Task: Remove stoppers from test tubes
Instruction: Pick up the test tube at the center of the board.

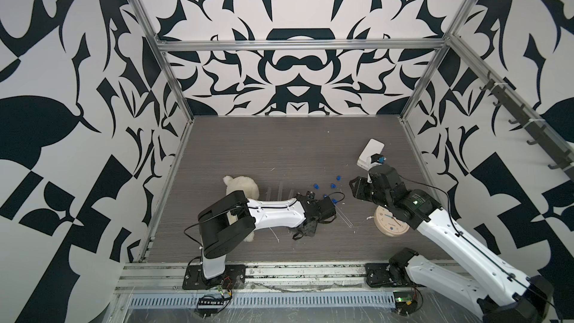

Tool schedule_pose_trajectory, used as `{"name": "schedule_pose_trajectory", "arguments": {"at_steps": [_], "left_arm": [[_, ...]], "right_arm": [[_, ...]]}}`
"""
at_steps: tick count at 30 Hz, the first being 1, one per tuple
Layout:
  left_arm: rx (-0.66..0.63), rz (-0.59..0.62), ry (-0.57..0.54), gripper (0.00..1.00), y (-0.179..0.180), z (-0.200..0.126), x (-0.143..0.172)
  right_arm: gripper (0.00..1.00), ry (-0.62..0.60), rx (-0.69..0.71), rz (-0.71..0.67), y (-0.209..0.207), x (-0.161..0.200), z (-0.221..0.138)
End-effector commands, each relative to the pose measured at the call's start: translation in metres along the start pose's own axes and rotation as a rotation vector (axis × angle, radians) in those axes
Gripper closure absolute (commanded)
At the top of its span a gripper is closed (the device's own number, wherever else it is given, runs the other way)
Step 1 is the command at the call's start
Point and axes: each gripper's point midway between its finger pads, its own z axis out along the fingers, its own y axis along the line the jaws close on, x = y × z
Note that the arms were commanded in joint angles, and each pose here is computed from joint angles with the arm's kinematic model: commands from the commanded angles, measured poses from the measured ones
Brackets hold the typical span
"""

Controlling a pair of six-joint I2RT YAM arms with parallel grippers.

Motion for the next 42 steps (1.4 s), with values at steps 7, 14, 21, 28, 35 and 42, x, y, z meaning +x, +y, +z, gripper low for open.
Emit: {"name": "schedule_pose_trajectory", "arguments": {"at_steps": [7, 14, 21, 28, 35, 42], "left_arm": [[0.009, 0.028, 0.175, 0.87, 0.012, 0.021, 0.05], [0.084, 0.093, -0.043, 0.87, 0.006, -0.016, 0.004], [0.25, 0.296, -0.344, 0.87, 0.003, -0.095, -0.033], [0.367, 0.355, -0.495, 0.87, 0.0, -0.138, -0.048], [0.426, 0.359, -0.514, 0.88, -0.018, -0.14, -0.057], [0.425, 0.366, -0.526, 0.88, -0.025, -0.143, -0.067]], "right_arm": [[0.64, -0.03, -0.025, 0.028, 0.006, -0.008, 0.001], [0.72, -0.108, -0.182, 0.044, 0.025, -0.01, 0.007], [0.71, -0.24, -0.393, 0.15, 0.045, -0.025, -0.002], [0.67, -0.241, -0.518, 0.2, 0.062, -0.035, 0.0], [0.59, -0.205, -0.619, 0.211, 0.082, -0.041, 0.005], [0.59, -0.109, -0.686, 0.24, 0.096, -0.031, 0.018]]}}
